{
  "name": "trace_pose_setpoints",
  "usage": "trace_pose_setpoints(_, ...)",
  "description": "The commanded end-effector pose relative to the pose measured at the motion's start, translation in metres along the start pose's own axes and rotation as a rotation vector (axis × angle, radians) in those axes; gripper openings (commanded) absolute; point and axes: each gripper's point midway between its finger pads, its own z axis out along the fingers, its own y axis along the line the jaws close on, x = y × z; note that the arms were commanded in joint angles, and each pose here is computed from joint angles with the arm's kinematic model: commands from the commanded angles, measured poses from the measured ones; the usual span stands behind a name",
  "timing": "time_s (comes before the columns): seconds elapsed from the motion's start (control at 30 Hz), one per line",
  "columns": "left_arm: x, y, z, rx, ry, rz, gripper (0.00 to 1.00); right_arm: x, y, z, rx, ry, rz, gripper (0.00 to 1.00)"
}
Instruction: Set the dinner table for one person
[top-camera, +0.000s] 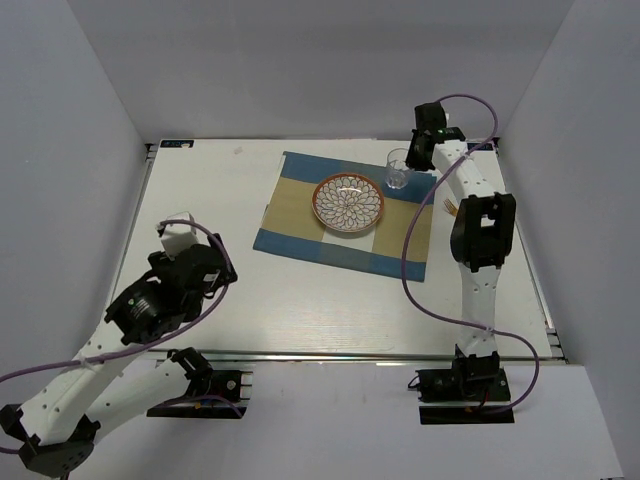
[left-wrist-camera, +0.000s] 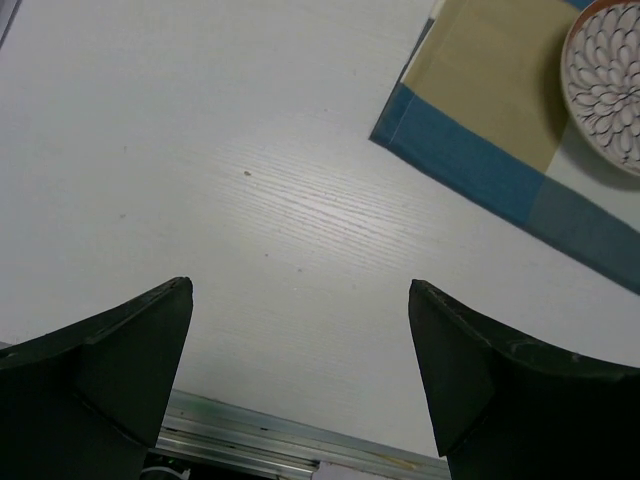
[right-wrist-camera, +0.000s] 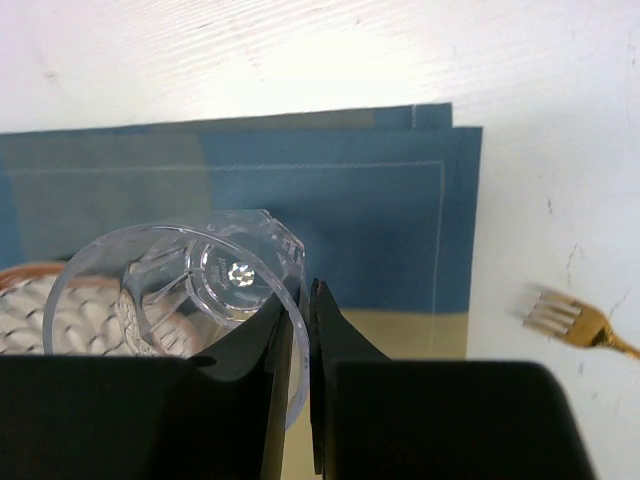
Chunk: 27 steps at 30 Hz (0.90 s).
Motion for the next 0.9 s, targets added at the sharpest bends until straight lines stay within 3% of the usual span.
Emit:
trace_pose_setpoints(0.0, -0.011, 0.002, -0.006, 0.037, -0.068, -0.05, 0.98, -0.025, -0.01, 0.0, 0.022, -0.042, -0.026, 0.0)
trace_pose_setpoints(0.37, -0.008, -0.004, -0.001, 0.045, -0.049, -0.029, 0.98, -0.017, -0.046, 0.025, 0.132, -0.031, -0.029, 0.0)
trace_pose_setpoints(0.73, -0.007, -0.006, -0.001, 0.054, -0.045, -0.022, 0.98, -0.01, -0.061, 0.027, 0.107, 0.001, -0.006, 0.0)
trace_pose_setpoints(0.77, -0.007, -0.006, -0.001, 0.054, -0.045, -0.022, 0.98, -0.015, -0.061, 0.023, 0.093, -0.007, -0.002, 0.06)
trace_pose_setpoints(0.87, -0.006, -0.007, 0.0, 0.052, -0.042, -0.016, 0.98, -0.027, -0.046, 0.002, -0.003, -0.032, 0.007, 0.89)
